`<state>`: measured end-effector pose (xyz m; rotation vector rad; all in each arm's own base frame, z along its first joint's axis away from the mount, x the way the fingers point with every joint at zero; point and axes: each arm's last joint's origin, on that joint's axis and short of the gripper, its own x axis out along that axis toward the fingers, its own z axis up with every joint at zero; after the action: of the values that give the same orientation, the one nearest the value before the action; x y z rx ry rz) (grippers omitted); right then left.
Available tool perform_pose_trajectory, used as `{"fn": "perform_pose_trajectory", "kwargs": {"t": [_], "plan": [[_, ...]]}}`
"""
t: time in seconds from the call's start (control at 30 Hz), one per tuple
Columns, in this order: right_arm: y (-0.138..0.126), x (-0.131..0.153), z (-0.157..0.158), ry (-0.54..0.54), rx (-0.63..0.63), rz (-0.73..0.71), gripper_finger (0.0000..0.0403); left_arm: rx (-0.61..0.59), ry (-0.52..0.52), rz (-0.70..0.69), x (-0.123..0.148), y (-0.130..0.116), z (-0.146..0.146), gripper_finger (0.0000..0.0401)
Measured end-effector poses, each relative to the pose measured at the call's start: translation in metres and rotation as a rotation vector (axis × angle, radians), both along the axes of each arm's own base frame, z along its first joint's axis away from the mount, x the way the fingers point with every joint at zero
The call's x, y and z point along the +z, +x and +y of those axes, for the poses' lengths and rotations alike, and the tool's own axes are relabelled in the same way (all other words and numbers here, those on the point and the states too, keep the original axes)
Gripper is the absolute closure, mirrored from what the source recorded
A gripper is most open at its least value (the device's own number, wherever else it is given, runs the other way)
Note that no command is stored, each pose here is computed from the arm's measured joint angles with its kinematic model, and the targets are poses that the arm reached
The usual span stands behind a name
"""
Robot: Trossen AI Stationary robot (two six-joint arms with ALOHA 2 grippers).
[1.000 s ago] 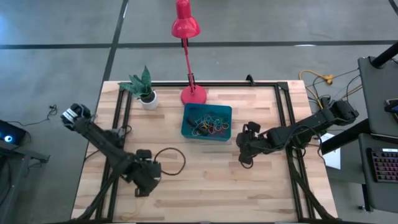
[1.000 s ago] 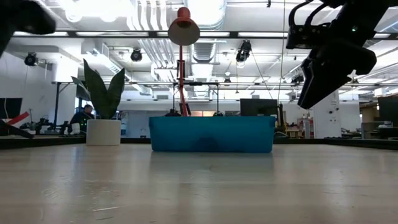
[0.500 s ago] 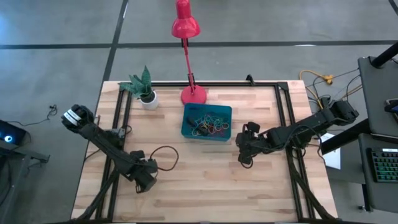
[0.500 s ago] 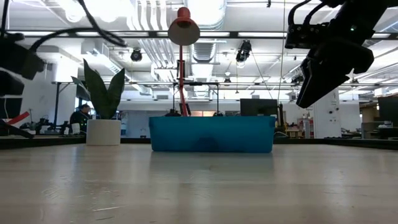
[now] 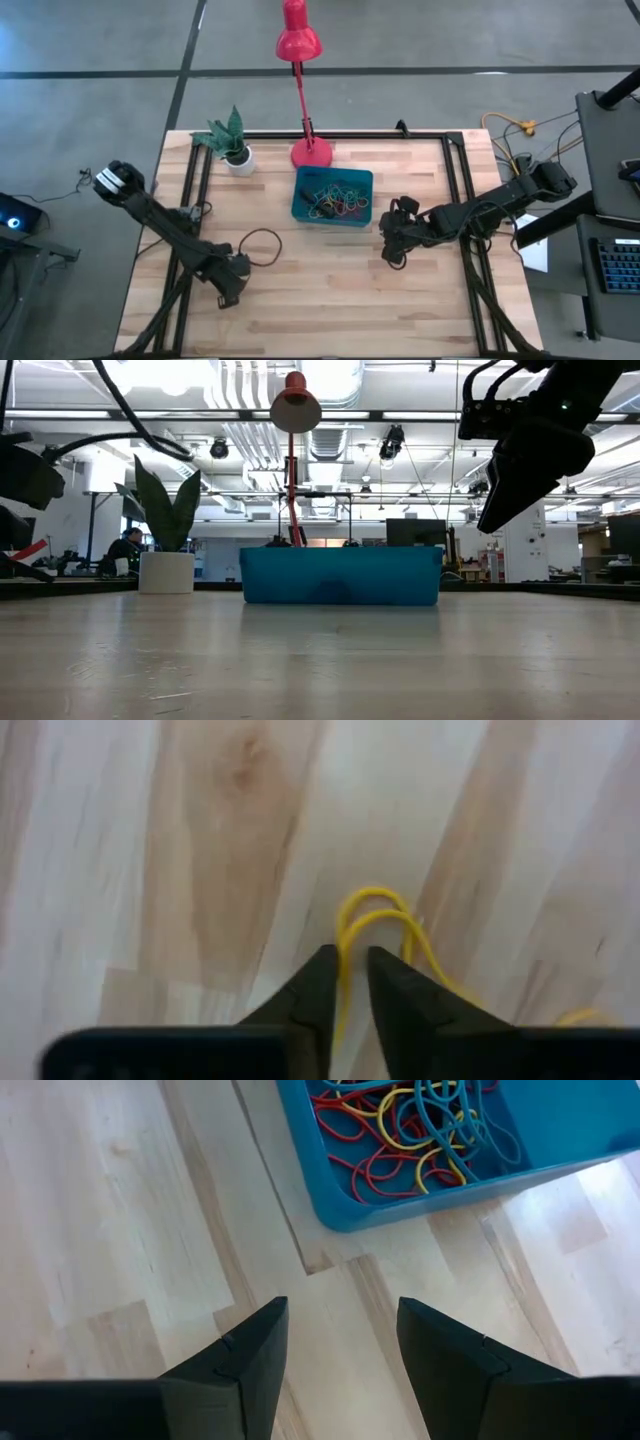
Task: Pick and place rubber bands into bin
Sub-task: Put the yellow rubber band into the blue bin
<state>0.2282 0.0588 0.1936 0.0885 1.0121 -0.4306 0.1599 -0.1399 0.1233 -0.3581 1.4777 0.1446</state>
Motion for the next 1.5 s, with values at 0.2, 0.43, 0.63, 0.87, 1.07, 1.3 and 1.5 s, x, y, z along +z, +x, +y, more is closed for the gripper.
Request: {"fn": "perform_pose_trajectory", "kwargs": {"t": [0.2,0.43,0.63,0.87,1.07,1.3,1.5], "plan": [[0.0,0.0,0.0,0.0,-0.002,0.0,0.0227,0.238,-0.069,0.0,-0.006,-0.002,0.002,0.0398],[0.001,0.0,-0.004,-0.002,-0.014,-0.001,0.0227,0.433,-0.136,-0.395,0.038,0.033,-0.001,0.0401],[0.003,0.0,-0.011,-0.006,-0.035,-0.004,0.0227,0.576,-0.095,-0.899,0.099,0.059,0.032,0.0401],[0.003,0.0,-0.013,-0.009,-0.037,0.002,0.0227,0.611,0.242,-1.074,0.137,0.078,0.109,0.0401],[0.003,0.0,-0.013,-0.004,-0.048,0.0,0.0227,0.511,0.271,-1.066,0.138,0.124,0.165,0.0401],[0.002,-0.001,-0.013,0.013,-0.081,-0.003,0.0227,0.371,0.29,-0.632,0.095,0.168,0.176,0.0369],[0.002,-0.001,-0.013,0.021,-0.095,-0.007,0.0227,0.313,0.255,-0.565,0.104,0.186,0.163,0.0283]]}}
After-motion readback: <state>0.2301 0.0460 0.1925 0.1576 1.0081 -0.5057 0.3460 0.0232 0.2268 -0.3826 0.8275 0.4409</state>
